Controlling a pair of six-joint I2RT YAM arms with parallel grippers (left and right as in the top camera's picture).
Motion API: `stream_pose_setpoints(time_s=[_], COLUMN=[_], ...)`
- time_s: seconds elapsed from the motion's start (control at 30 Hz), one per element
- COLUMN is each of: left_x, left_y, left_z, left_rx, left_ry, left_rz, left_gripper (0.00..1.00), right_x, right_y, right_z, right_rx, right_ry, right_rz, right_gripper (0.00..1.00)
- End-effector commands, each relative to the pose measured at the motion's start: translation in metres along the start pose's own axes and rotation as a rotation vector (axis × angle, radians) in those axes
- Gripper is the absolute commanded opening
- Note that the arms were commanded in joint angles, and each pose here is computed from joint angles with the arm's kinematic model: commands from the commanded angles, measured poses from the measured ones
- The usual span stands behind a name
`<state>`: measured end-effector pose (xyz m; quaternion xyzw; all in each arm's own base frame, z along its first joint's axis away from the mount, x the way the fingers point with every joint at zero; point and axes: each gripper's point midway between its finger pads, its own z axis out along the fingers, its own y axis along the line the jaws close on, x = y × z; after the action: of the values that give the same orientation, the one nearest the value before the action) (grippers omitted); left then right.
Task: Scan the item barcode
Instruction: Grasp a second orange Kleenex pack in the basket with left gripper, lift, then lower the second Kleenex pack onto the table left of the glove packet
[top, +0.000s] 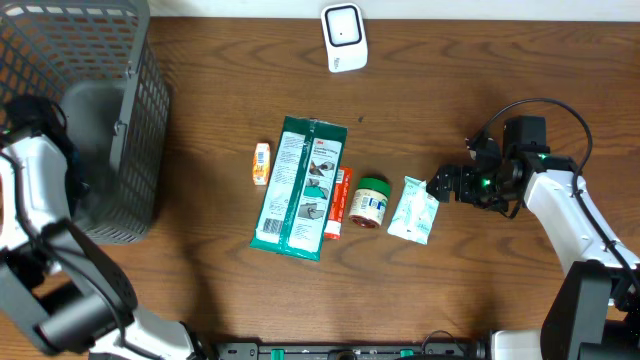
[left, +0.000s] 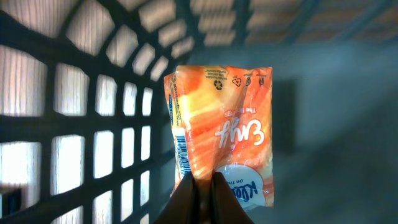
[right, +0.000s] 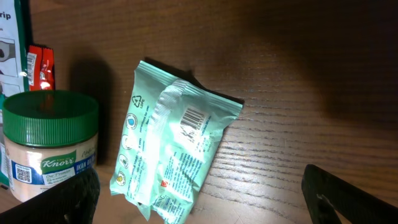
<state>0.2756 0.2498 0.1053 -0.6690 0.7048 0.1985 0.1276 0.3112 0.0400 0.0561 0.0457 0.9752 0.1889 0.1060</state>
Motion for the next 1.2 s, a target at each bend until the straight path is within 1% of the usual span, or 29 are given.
stream_pose_setpoints(time_s=[0.0, 0.17, 0.23, 0.27, 0.37, 0.5, 0.53, 0.63, 0.7, 0.77, 0.87, 1.03, 1.17], left_x=[-0.036, -0.060, -0.063, -0.063, -0.058, -0.043, -0.033, -0.007, 0.012, 0.034, 0.065, 0.111, 0.158], left_y=[-0.002, -0.005, -0.002, -0.001, -0.001, 0.003, 0.006, 0.006, 0.003, -0.001, -0.009, -0.026, -0.043], left_z=[-0.052, -0.111, -0.138, -0.162, -0.210, -0.268, -0.286, -0.309, -0.317, -0.318, -0.311, -0.288, -0.253], left_rx=[0.122, 0.268, 0.327, 0.382, 0.499, 0.626, 0.667, 0.723, 0.738, 0.729, 0.666, 0.464, 0.305], left_ry=[-0.111, -0.240, -0.285, -0.324, -0.400, -0.514, -0.542, -0.575, -0.578, -0.574, -0.589, -0.654, -0.631], left_rz=[-0.035, 0.023, 0.032, 0.044, 0.088, 0.155, 0.176, 0.267, 0.338, 0.422, 0.560, 0.819, 0.998], left_gripper=[0.07, 0.07, 0.07, 0.07, 0.07, 0.07, 0.07, 0.07, 0.07, 0.07, 0.07, 0.07, 0.07], right_x=[0.001, 0.001, 0.001, 0.001, 0.001, 0.001, 0.001, 0.001, 0.001, 0.001, 0.001, 0.001, 0.001], right_y=[0.003, 0.003, 0.003, 0.003, 0.003, 0.003, 0.003, 0.003, 0.003, 0.003, 0.003, 0.003, 0.003], right_z=[0.000, 0.000, 0.000, 0.000, 0.000, 0.000, 0.000, 0.000, 0.000, 0.000, 0.000, 0.000, 0.000], right_rx=[-0.002, -0.002, -0.002, -0.003, -0.002, -0.002, -0.002, -0.002, -0.002, -0.002, -0.003, -0.003, -0.002], right_ry=[0.001, 0.001, 0.001, 0.001, 0.001, 0.001, 0.001, 0.001, 0.001, 0.001, 0.001, 0.001, 0.001], right_rz=[-0.010, -0.010, -0.010, -0.010, -0.010, -0.010, -0.010, -0.010, -0.010, -0.010, -0.010, -0.010, -0.010], right_gripper=[0.99, 0.99, 0.99, 0.99, 0.99, 0.99, 0.99, 0.99, 0.99, 0.99, 0.99, 0.99, 0.99])
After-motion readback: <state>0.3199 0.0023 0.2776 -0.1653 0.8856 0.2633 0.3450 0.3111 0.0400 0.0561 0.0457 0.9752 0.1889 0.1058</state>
